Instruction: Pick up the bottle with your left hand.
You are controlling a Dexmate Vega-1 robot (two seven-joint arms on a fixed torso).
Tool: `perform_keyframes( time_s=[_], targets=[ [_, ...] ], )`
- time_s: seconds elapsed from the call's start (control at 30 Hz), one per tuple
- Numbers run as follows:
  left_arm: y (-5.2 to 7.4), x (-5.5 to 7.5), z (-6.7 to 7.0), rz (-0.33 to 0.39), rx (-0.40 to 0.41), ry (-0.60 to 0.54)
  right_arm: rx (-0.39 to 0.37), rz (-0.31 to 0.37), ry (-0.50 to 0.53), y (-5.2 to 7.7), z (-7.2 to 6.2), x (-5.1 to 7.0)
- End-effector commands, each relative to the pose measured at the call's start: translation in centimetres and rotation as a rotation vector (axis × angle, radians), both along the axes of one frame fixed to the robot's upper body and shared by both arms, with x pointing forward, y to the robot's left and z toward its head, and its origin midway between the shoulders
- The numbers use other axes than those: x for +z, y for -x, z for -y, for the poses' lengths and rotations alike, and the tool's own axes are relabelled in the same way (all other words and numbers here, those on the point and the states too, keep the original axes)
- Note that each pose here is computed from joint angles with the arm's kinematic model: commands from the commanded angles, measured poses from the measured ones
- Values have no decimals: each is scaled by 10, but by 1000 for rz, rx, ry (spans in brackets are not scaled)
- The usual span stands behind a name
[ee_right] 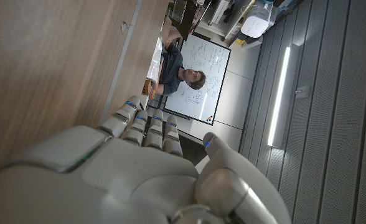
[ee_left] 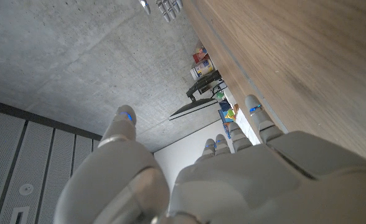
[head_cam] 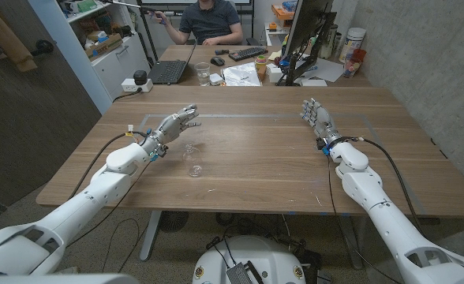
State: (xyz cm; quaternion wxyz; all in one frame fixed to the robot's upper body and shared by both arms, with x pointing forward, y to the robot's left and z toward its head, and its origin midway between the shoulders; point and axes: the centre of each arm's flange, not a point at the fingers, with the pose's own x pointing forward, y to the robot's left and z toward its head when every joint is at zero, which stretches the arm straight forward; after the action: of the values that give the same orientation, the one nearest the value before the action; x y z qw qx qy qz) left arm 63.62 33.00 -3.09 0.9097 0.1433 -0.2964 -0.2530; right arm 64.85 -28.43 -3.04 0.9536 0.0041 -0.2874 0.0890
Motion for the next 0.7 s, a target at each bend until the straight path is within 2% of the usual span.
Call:
perform_keyframes(
  time_s=[0.03,0.2,0.43,0.57,0.7],
  targets=[
    [8,0,0,23,-62,-180,-4,-3,7,2,-4,-1],
    [13,-1,6,29,-101,-258,-7,-13,15,2,-4,-1],
    [17,-13,16,29,-217,-289,-22,-24,39,5,-6,2],
    [20,-19,13,37,-261,-268,-27,-30,54,7,-11,4],
    [21,-24,11,38,-268,-319,-40,-32,63,11,-16,6]
  ],
)
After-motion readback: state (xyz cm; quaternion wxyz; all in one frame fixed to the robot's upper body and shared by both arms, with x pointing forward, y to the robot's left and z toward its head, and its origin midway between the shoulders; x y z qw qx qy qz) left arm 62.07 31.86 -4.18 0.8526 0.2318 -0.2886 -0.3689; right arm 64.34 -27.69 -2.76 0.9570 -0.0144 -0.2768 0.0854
